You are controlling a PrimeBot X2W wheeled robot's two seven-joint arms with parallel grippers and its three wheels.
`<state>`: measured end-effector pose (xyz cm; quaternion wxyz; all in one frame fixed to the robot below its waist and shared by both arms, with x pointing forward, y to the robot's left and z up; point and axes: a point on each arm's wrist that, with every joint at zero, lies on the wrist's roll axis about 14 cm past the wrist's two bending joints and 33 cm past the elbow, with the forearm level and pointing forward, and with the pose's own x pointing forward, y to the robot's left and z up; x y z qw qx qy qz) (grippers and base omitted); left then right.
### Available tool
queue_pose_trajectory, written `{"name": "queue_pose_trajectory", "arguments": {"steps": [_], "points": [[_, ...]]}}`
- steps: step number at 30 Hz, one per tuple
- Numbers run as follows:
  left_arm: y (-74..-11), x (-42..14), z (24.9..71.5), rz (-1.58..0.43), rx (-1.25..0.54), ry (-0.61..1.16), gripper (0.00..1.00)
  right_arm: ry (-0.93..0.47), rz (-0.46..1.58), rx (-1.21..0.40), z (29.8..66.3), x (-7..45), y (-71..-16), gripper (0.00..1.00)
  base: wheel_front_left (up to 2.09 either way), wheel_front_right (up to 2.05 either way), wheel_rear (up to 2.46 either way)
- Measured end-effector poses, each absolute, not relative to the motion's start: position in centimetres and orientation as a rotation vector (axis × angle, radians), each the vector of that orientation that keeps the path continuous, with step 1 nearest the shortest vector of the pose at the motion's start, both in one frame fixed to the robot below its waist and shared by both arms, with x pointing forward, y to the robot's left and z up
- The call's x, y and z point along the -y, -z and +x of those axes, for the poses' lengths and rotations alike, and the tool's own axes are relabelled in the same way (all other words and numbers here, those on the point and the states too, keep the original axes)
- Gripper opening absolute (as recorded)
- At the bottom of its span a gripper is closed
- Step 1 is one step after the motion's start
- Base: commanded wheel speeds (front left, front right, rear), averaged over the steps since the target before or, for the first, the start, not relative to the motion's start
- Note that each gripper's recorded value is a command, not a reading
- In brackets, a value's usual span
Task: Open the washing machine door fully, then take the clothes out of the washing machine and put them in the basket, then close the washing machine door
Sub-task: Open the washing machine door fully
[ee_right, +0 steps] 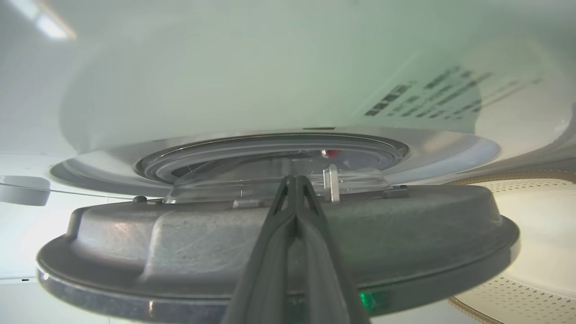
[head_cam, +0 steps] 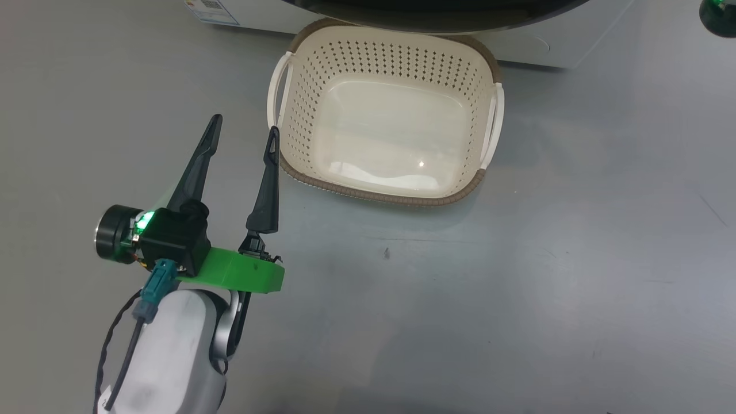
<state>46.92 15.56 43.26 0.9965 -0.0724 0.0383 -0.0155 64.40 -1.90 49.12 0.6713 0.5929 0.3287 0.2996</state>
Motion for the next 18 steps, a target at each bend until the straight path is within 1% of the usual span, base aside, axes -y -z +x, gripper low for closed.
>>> {"name": "queue_pose_trajectory", "arguments": {"steps": [18], "points": [[-44.8,-15.1,46.0,-0.149,-0.055,0.042,1.00,-0.770,1.318,-0.834,59.5,0.5,-49.5,0.00,0.00,0.00,0.00]]}}
